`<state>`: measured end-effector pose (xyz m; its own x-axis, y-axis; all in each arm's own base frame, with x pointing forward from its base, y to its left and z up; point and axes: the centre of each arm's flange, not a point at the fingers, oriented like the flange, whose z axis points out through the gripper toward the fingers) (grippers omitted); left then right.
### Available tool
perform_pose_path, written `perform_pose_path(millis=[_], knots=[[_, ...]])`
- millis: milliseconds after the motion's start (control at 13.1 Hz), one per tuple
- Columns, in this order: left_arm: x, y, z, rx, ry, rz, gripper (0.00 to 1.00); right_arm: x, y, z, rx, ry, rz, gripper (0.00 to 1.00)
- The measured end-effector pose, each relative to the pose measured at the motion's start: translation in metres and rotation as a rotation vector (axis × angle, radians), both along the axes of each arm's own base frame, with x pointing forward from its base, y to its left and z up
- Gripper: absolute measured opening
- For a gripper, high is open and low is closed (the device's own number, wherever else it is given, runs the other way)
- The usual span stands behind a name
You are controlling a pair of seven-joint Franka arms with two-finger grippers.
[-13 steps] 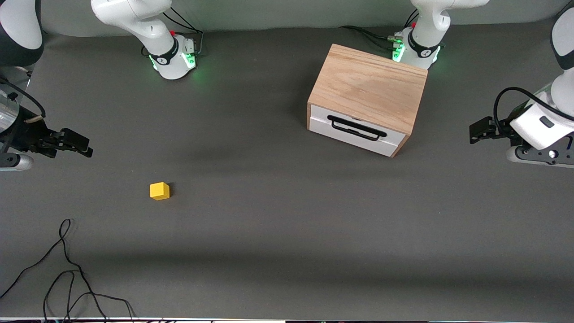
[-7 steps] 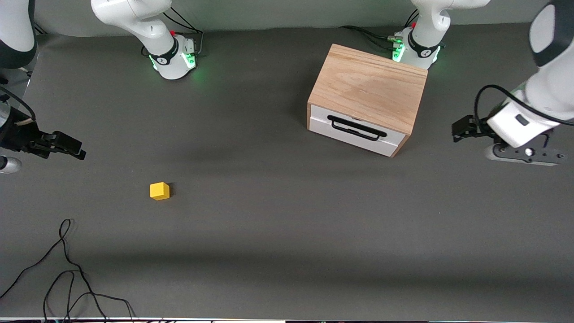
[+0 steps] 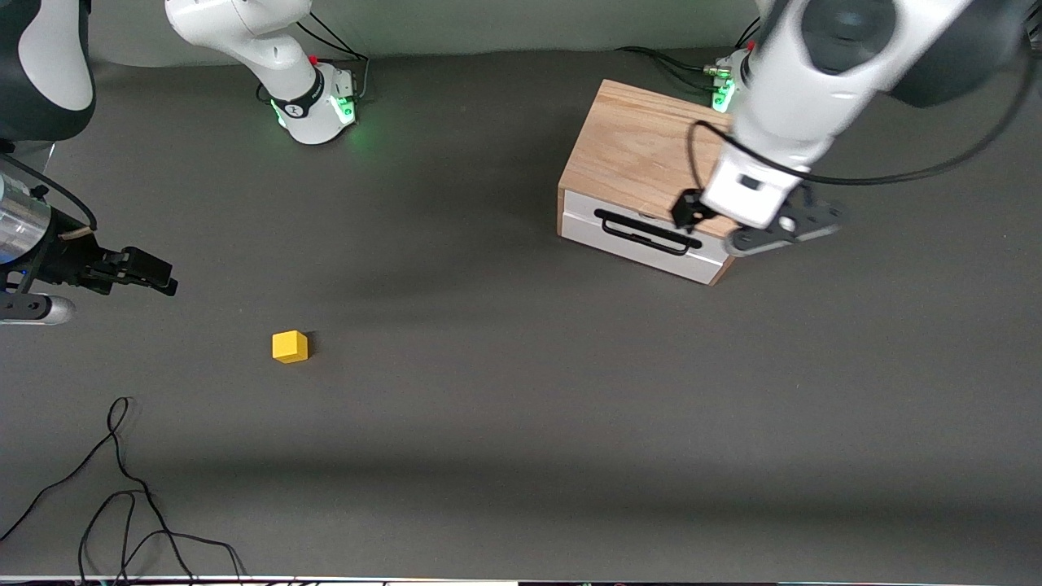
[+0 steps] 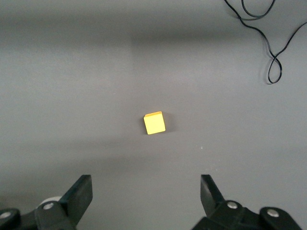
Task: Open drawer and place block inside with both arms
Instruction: 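Move the left gripper over the drawer's black handle and lower it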
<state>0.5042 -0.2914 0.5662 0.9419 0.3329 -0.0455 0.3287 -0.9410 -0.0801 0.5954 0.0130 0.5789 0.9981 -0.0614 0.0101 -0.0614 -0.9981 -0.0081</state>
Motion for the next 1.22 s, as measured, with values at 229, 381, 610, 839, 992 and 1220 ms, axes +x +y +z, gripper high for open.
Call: perform_pose_path(millis=[229,381,610,839,992,1220], knots=[[-0.01,-0.039,-0.016,0.014,-0.027,0.229,1.0,0.0,0.012,0.003,0.0,-0.01,0.021,1.0],[-0.008,-0.049,-0.025,0.012,-0.039,0.345,1.0,0.001,0.021,0.004,0.001,-0.021,0.031,1.0],[-0.005,-0.054,-0.034,-0.005,-0.048,0.55,1.0,0.003,0.019,0.005,0.0,-0.036,0.028,1.0],[-0.01,-0.055,-0.046,0.019,-0.016,0.664,1.0,0.003,0.019,0.005,0.0,-0.036,0.028,1.0],[-0.017,-0.057,-0.054,0.052,0.016,0.688,1.0,0.003,0.02,0.005,0.001,-0.036,0.029,1.0],[-0.027,-0.057,-0.06,0.102,0.063,0.694,1.0,0.003,0.023,0.005,0.001,-0.036,0.034,1.0]])
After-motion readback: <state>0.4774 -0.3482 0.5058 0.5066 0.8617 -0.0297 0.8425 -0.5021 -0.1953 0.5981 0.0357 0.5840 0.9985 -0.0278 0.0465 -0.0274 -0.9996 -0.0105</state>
